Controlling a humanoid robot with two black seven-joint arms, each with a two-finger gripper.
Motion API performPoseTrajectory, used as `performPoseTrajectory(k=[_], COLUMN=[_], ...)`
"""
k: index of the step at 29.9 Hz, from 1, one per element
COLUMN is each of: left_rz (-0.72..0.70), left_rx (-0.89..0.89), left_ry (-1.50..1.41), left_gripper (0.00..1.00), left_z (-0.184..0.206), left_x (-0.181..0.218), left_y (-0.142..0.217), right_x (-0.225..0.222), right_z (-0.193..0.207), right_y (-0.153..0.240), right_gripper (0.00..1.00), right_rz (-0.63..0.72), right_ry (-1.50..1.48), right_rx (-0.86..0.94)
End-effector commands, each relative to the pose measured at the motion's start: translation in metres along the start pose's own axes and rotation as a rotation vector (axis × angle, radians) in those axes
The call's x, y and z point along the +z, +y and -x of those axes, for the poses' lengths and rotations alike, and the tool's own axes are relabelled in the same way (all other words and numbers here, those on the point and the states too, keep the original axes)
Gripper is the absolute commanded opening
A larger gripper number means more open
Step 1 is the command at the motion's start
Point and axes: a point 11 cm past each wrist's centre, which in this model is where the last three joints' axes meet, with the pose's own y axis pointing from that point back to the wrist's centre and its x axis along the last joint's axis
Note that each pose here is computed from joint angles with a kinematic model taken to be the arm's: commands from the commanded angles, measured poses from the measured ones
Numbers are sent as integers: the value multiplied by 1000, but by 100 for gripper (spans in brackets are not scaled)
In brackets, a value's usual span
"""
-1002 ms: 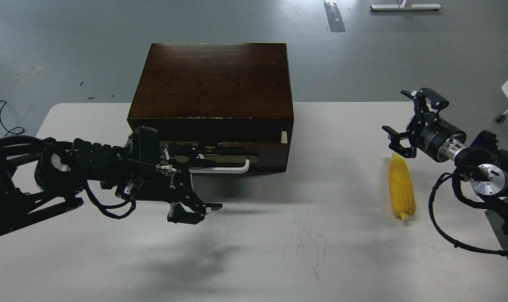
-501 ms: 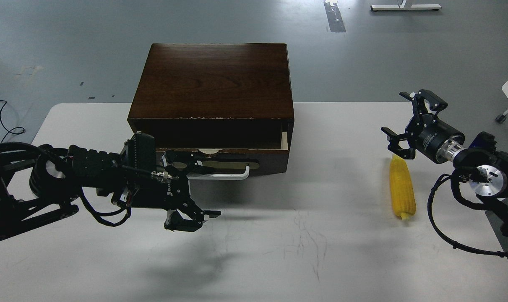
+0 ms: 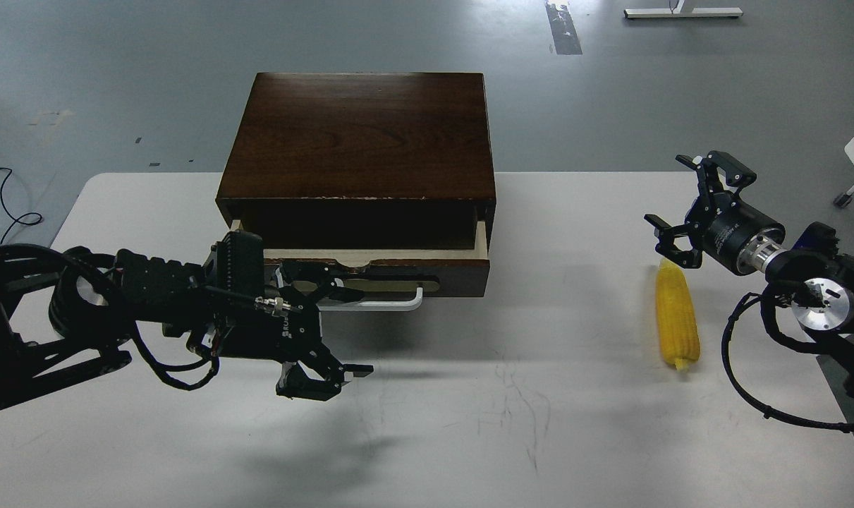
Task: Put corn in drawer with both arms
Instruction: 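Pull the drawer open toward the robot with the left gripper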
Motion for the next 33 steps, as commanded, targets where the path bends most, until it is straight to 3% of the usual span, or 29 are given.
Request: performPoseTrajectory(k=[1, 33], left_rz=[1, 13], left_rx=[3, 42], left_ry=[-4, 10], left_gripper=[99, 99], left_z=[-1, 8], left_x=[2, 18], left_y=[2, 12], right_x=[0, 2], right_z=[0, -1], right_y=[0, -1], right_gripper=[100, 100], right_rz=[0, 1], right_ry=[0, -3], right_rx=[1, 6])
